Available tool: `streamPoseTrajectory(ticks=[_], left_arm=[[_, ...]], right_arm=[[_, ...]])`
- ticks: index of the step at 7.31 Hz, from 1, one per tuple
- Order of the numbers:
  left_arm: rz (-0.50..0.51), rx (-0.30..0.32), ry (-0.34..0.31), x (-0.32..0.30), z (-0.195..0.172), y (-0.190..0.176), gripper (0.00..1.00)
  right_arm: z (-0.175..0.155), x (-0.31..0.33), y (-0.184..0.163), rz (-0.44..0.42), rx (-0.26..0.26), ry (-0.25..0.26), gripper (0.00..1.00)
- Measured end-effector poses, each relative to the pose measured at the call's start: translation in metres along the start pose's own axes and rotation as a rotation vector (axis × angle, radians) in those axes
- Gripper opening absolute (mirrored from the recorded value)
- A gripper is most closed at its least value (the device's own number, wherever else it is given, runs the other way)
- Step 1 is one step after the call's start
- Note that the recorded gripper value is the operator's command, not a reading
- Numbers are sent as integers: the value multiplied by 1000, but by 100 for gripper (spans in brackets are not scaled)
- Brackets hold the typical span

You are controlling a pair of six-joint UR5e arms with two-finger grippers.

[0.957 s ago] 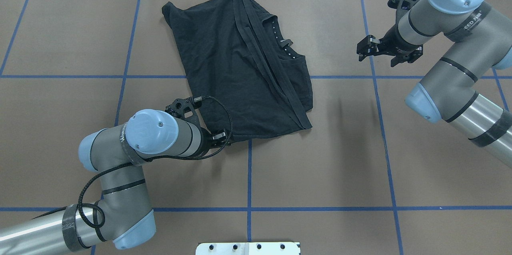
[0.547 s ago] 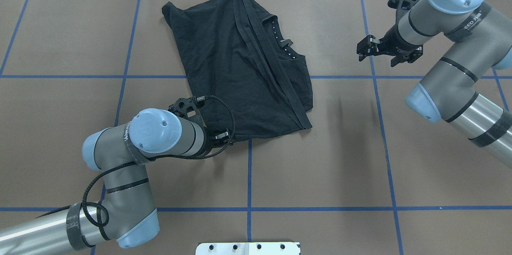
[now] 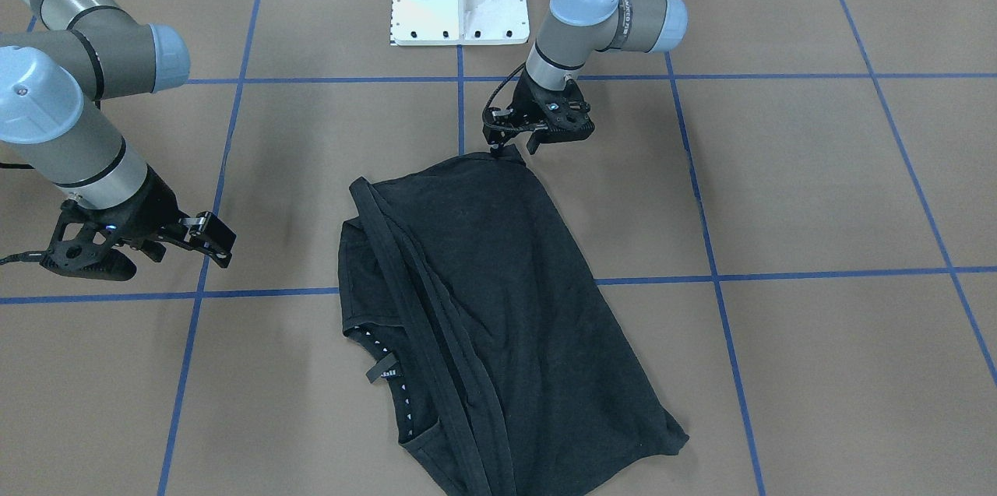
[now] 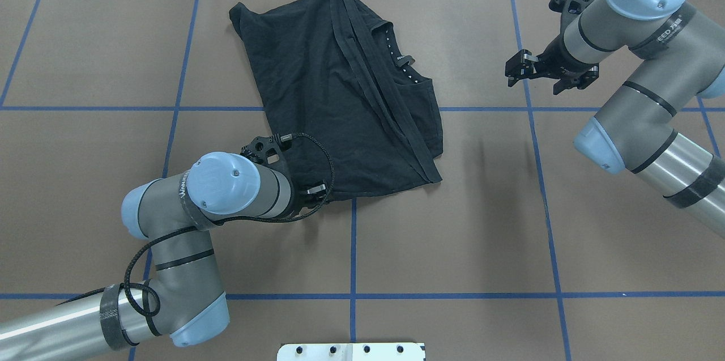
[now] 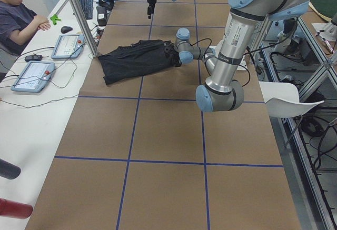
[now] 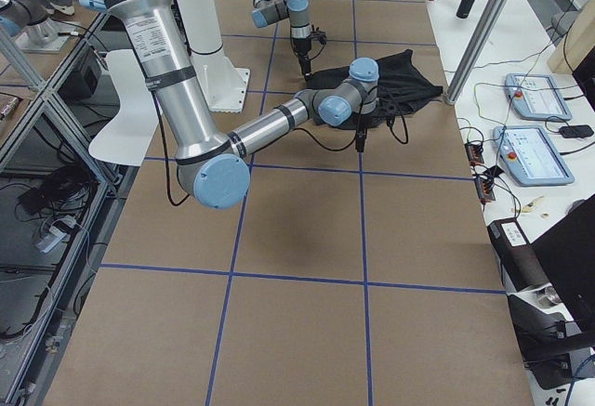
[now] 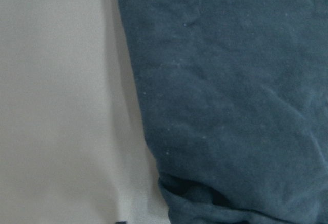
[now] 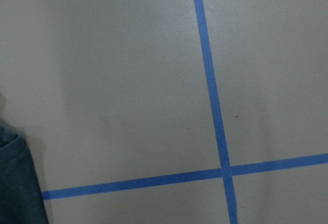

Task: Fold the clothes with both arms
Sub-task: 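Release the shirt and move the left gripper to its near corner, then move the right gripper down to the shirt's near corner beside the left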

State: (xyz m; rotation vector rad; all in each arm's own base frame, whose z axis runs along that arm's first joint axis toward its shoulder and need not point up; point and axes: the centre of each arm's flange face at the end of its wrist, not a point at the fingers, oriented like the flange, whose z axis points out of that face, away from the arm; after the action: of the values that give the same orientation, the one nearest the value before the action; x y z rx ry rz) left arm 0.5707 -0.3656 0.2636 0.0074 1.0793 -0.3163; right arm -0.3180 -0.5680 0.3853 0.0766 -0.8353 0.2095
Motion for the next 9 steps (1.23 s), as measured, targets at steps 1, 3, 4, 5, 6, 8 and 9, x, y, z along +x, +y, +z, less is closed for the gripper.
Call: streamPoseTrajectory(ticks=[1,3,4,5,6,8,9], left_arm=[[2,-1,9,6,-2,1,0],[4,1,18,10,-5,0,0],[4,3,20,10,-7,0,0],[5,5,21,10,-8,-2,0],[17,5,24,11,-12,-2,0],[69,2,31,3,-28,1,0],[95,1,33,-10,-40,2,0]], right_arm=[[0,0,0,-1,0,0,100],[0,0,0,-1,0,0,100],[0,-1,0,-1,0,-1,100],[0,-3,1,-3,-1,-3,100],[0,-9,4,-9,-3,-8,100],[-4,-35,26,-8,-12,-40,100],[-7,-55,46,3,-26,-65,100]])
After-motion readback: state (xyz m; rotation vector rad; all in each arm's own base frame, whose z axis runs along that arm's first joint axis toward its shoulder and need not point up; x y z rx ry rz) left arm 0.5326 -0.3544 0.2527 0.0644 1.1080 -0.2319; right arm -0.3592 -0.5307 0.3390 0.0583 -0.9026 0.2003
